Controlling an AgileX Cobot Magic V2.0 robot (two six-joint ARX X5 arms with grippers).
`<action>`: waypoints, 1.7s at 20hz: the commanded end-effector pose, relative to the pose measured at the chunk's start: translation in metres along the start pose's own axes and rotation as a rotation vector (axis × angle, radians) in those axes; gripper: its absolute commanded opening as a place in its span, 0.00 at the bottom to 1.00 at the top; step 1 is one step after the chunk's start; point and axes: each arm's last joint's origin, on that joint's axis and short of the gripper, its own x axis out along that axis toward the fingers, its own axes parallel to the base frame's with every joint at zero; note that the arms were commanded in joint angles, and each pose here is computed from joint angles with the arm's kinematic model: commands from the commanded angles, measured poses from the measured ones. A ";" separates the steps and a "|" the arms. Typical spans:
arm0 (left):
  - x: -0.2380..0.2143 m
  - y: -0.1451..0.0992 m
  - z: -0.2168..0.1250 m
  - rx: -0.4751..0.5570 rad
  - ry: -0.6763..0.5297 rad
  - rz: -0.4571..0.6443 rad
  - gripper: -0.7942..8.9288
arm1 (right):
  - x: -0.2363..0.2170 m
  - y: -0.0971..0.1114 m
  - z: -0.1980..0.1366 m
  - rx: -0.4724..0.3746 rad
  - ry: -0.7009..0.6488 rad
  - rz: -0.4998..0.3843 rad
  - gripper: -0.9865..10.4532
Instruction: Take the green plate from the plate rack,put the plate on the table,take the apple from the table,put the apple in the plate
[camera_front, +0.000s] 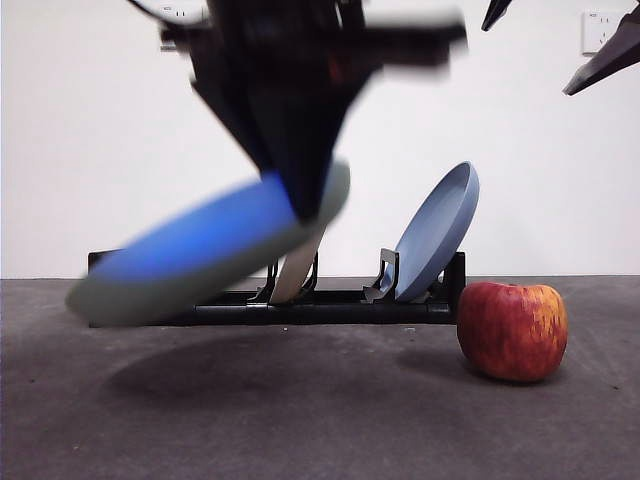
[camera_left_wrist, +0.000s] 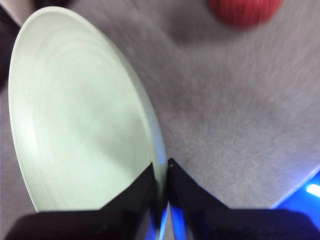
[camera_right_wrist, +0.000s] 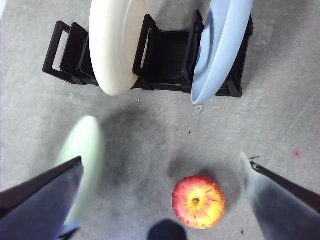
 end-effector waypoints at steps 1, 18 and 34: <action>0.022 -0.012 -0.001 0.047 0.039 0.026 0.07 | 0.000 0.000 0.001 -0.004 0.000 0.002 0.57; 0.092 -0.040 0.003 0.103 0.094 -0.052 0.07 | 0.000 0.000 -0.002 0.006 0.021 -0.001 0.57; 0.102 -0.024 0.009 0.021 0.129 -0.204 0.25 | 0.000 0.000 -0.003 0.015 0.037 -0.003 0.57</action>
